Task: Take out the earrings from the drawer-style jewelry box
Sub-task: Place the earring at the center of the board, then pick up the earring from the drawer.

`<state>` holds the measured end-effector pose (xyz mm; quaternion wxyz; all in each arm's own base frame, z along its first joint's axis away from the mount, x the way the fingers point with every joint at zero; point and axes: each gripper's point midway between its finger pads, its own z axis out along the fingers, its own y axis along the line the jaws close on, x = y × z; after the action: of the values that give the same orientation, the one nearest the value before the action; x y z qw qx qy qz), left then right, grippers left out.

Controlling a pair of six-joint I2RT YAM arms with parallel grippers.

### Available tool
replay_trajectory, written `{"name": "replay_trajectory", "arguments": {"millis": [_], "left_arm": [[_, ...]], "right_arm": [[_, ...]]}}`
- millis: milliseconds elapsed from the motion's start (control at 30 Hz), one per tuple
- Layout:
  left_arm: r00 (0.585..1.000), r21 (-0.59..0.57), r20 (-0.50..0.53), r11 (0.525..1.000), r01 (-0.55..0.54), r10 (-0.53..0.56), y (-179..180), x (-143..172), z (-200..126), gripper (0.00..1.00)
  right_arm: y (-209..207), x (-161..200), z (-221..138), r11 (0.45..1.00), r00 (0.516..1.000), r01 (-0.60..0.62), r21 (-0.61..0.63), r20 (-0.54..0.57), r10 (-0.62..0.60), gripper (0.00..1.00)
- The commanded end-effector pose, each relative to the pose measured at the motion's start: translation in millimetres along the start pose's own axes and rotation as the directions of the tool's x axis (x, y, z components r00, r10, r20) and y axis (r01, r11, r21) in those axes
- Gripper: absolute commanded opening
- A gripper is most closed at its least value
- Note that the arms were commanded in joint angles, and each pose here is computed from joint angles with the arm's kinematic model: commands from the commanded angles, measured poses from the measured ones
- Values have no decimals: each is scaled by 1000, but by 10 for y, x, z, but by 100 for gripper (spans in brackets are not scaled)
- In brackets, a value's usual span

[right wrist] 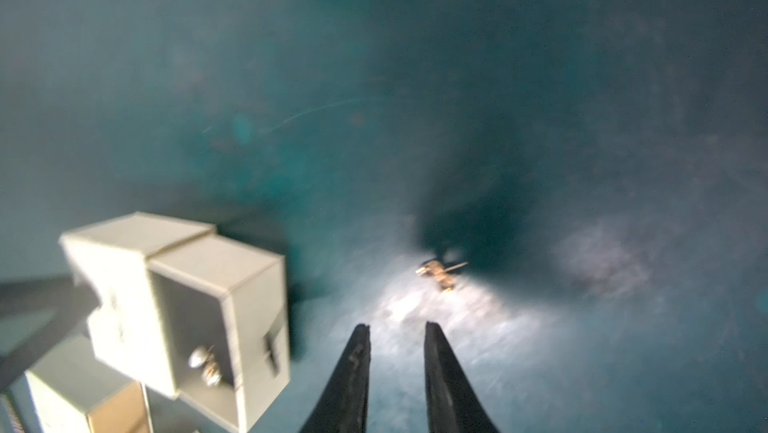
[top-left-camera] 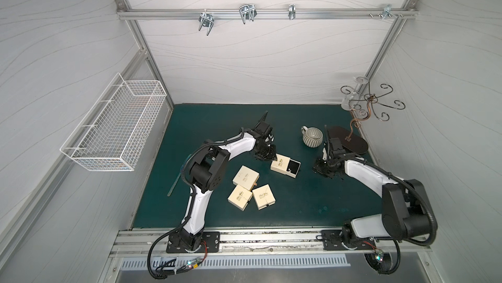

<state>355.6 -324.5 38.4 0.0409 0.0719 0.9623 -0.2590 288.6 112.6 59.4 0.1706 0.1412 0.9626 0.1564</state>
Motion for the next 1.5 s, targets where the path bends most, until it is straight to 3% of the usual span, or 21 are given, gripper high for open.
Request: {"name": "replay_trajectory", "arguments": {"millis": [0,267,633,1033,1467], "left_arm": [[996,-161,-78,986,35,-48,416,259,130,33],[996,-164,-81,986,30,-44,424,261,138,33],[995,-169,-92,985,24,-40,423,290,159,33],[995,-174,-94,984,24,-40,435,290,164,33],[994,-171,-99,985,25,-42,435,294,181,33]], "right_arm": [[71,-76,-156,994,993,95,58,57,-99,26],[630,155,-151,947,952,307,-97,20,-306,27],[920,423,-7,903,911,393,-175,-56,-408,28],[1013,491,174,885,882,437,-163,-115,-457,29],[847,495,335,878,864,476,-55,-155,-479,29]]}}
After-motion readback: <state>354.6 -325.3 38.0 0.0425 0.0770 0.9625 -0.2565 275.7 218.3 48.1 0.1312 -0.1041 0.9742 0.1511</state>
